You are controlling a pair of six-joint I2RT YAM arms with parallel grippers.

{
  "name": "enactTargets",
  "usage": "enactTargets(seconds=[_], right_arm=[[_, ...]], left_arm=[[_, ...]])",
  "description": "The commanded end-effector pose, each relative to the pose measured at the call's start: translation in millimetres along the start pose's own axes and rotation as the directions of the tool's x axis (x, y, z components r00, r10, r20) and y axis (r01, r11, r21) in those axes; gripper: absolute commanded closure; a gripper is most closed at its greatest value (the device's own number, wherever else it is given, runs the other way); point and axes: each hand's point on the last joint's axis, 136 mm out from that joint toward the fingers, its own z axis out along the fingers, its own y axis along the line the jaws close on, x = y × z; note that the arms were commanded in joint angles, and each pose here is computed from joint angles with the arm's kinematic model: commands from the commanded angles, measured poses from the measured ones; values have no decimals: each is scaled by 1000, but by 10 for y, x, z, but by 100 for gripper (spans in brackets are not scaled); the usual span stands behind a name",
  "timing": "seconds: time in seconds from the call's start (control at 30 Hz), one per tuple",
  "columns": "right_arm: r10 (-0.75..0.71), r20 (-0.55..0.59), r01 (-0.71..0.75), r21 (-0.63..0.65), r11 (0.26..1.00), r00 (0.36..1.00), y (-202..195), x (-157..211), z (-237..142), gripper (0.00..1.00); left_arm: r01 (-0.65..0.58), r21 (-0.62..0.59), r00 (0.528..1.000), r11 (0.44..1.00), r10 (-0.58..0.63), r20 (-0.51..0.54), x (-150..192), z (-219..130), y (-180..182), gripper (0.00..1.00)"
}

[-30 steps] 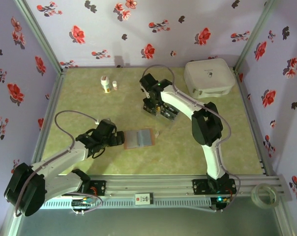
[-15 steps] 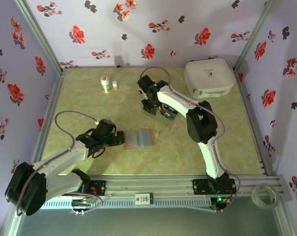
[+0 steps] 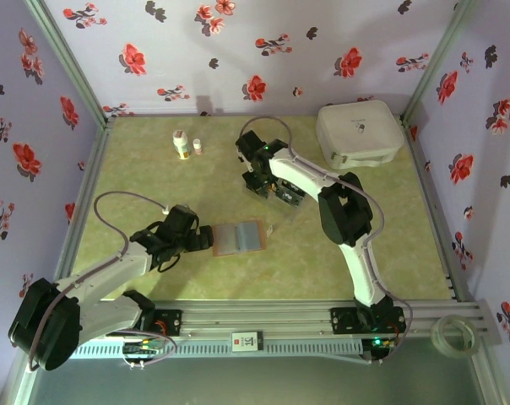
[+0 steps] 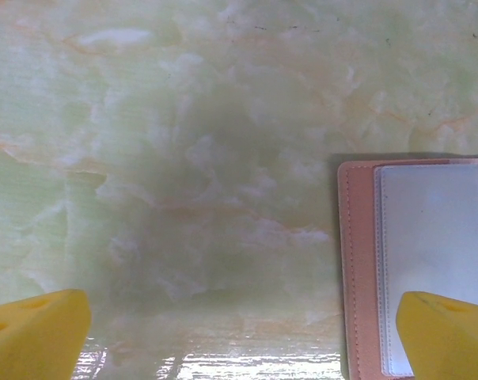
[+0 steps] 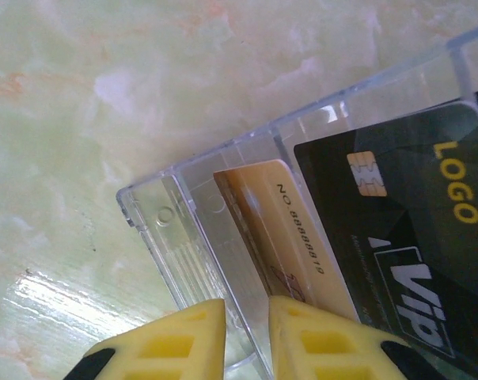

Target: Put the credit cards into the card holder

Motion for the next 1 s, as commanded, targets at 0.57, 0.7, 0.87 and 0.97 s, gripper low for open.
enactTargets(seconds=[0.57,0.7,0.87,0.97], right_arm=[[-30,3,30,-18,999,1000,38,49,-11,87],[-54,0,54,-23,998,999,45,30,-37,97],[-111,6,111,-50,993,994,85,22,-104,100],[-127,15,127,-68,990,992,110,5,-170,100]], left_arm=[[21,10,1000,1000,-21,0,33,9,47,0],[23,10,1000,1000,-23,-1,40,6,52,0],[24,15,1000,1000,-24,0,40,-3,48,0],[26,19,1000,999,-26,-1,42,-7,43,0]])
